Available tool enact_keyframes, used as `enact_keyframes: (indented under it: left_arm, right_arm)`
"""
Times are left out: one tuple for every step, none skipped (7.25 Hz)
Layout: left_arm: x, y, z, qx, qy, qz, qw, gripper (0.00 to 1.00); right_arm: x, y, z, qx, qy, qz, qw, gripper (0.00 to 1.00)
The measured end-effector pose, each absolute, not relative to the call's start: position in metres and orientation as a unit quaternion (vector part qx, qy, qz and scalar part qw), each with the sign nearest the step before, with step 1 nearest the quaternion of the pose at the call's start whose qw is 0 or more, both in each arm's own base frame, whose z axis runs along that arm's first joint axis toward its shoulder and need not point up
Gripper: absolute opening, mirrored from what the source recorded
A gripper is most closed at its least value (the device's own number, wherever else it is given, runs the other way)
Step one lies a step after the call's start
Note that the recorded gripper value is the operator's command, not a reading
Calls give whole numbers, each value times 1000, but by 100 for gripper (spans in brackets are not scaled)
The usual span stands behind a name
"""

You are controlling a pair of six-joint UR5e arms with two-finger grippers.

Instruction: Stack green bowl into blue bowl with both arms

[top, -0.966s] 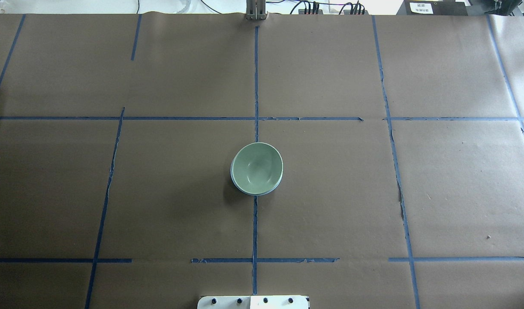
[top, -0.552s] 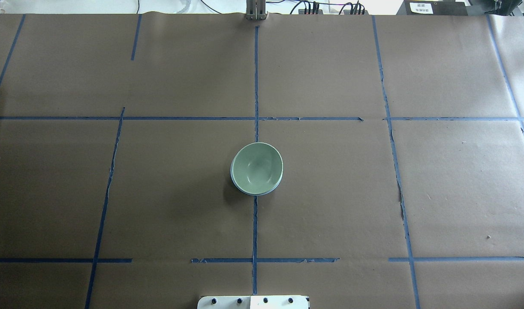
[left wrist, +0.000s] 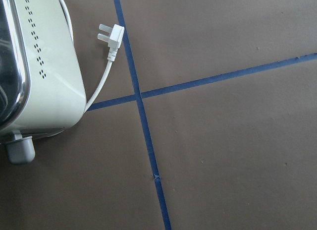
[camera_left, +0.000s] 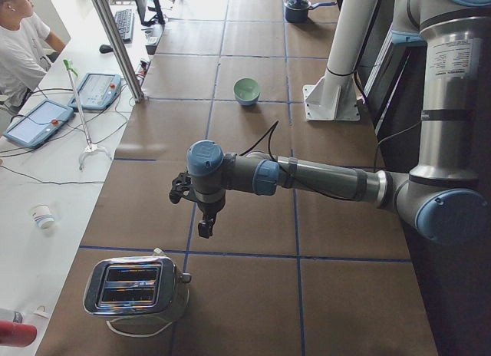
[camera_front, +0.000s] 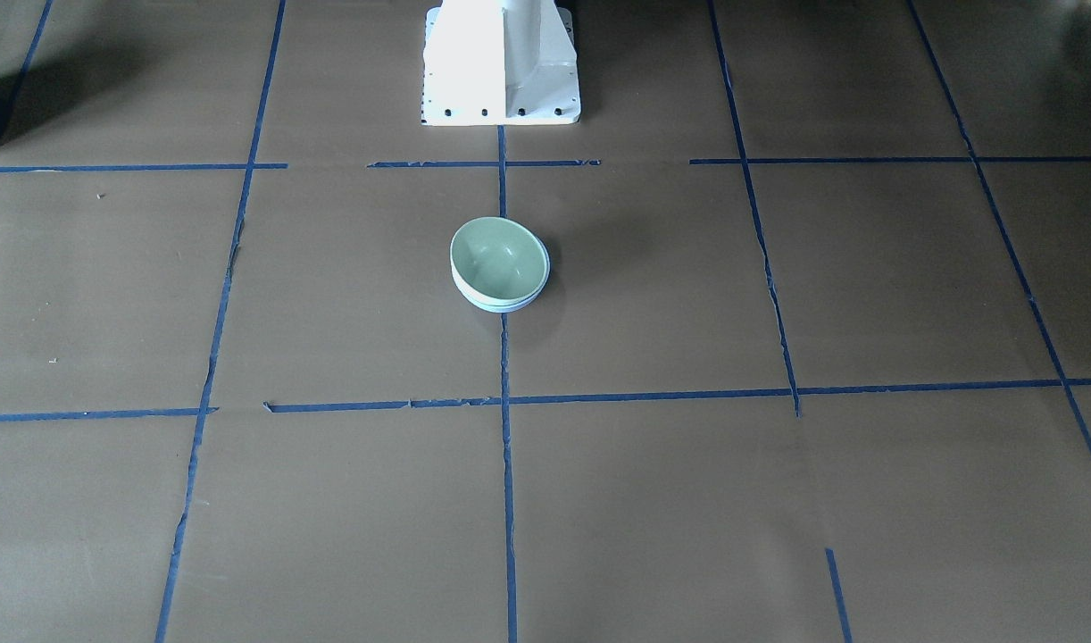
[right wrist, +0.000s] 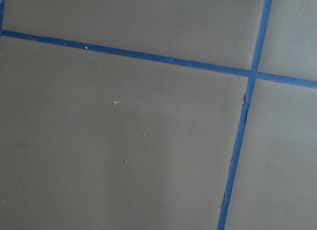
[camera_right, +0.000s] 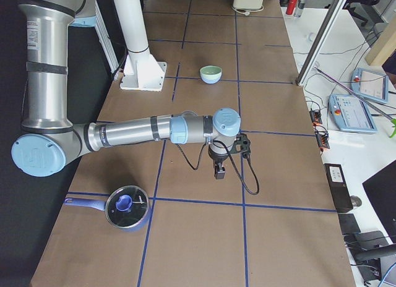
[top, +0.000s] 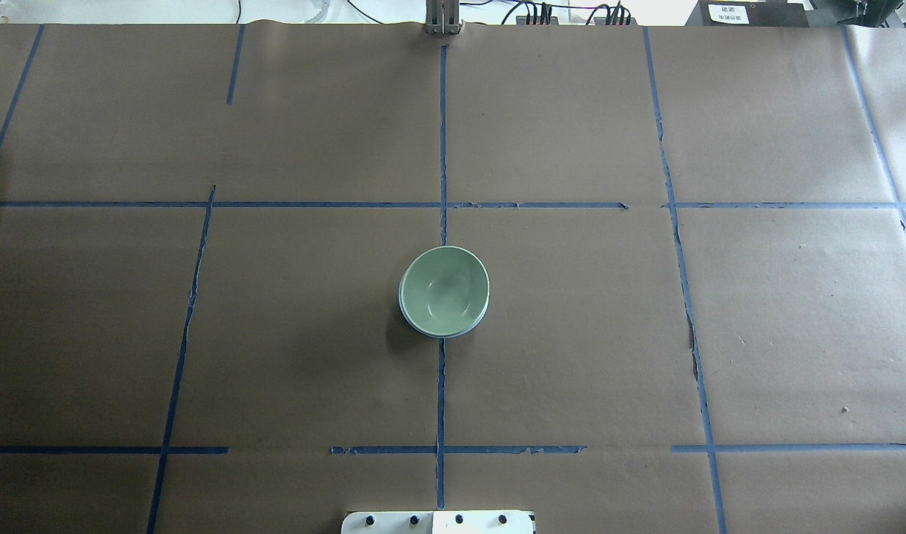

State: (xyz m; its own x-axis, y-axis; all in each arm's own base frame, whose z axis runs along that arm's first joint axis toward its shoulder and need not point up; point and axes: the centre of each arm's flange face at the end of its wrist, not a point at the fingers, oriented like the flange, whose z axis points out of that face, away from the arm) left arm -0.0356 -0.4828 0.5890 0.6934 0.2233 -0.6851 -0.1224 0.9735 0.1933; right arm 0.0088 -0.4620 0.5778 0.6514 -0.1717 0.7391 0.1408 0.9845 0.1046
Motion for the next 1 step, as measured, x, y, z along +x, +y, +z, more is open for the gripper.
enact_keyframes:
  left_arm:
    - [-36,-483,590,65,380,94,918,100]
  right_arm:
    - [9,-461,579,18,-409,-85,908,100]
